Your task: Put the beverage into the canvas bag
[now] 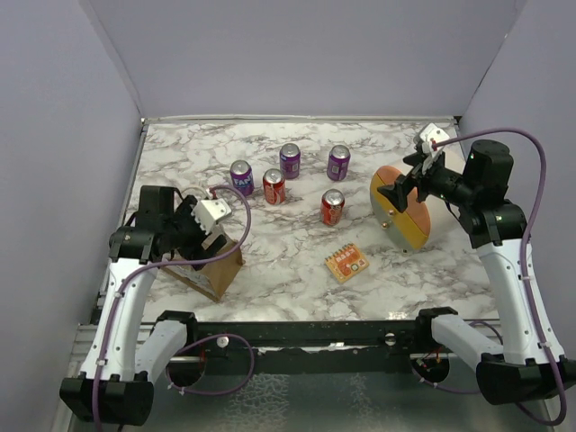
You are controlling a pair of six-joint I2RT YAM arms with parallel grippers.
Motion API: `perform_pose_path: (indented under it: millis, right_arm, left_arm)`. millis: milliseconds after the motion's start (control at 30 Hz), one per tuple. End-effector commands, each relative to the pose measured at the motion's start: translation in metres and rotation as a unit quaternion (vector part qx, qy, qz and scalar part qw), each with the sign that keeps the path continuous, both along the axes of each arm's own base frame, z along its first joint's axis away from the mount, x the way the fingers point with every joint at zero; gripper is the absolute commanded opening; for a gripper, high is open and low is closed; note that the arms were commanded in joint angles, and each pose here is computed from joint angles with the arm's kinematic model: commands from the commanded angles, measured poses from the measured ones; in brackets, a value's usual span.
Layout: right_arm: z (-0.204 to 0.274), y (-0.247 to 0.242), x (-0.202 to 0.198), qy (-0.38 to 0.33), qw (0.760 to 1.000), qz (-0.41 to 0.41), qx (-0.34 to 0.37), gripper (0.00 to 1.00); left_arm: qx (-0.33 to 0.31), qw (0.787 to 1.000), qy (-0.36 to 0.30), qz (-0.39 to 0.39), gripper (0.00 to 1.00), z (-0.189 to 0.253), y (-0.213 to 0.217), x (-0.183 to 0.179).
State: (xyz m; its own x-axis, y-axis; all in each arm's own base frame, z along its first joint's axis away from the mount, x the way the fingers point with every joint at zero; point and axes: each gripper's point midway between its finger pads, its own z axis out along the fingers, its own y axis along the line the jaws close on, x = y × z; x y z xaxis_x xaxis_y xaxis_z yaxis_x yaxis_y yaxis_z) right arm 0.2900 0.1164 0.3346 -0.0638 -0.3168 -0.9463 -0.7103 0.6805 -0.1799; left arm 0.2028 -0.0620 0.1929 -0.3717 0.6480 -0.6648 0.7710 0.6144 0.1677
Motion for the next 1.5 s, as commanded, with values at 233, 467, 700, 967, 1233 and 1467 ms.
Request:
perform_pose_path:
  millis: [233, 467, 700, 967, 1233, 1467]
  right_arm:
    - [0.001, 0.008, 0.0, -0.005, 1.0, 0.018, 0.013, 1.0]
    - [-0.007, 0.013, 0.008, 0.006, 0.999, 0.032, 0.016, 1.0]
    - [-0.014, 0.022, 0.026, 0.022, 0.998, 0.053, 0.025, 1.0]
    - [-0.019, 0.054, 0.043, -0.012, 0.994, 0.113, 0.004, 1.0]
    - [-0.049, 0.102, 0.048, -0.042, 0.983, 0.169, -0.054, 1.0]
    - [-0.105, 0.125, 0.063, -0.011, 0.978, 0.176, -0.11, 1.0]
  left_arm:
    - [-0.062, 0.997, 0.013, -0.044, 0.73, -0.025, -0.027, 0.007]
    - [-0.108, 0.992, 0.016, -0.062, 0.53, -0.03, -0.045, 0.018]
    - [-0.17, 0.983, 0.015, -0.06, 0.28, -0.02, -0.072, 0.031]
    - [-0.221, 0.975, 0.025, -0.019, 0.19, -0.012, -0.117, 0.058]
    - [-0.228, 0.969, 0.077, 0.06, 0.09, -0.018, -0.143, 0.088]
    - [-0.256, 0.961, 0.099, 0.029, 0.23, -0.013, -0.165, 0.078]
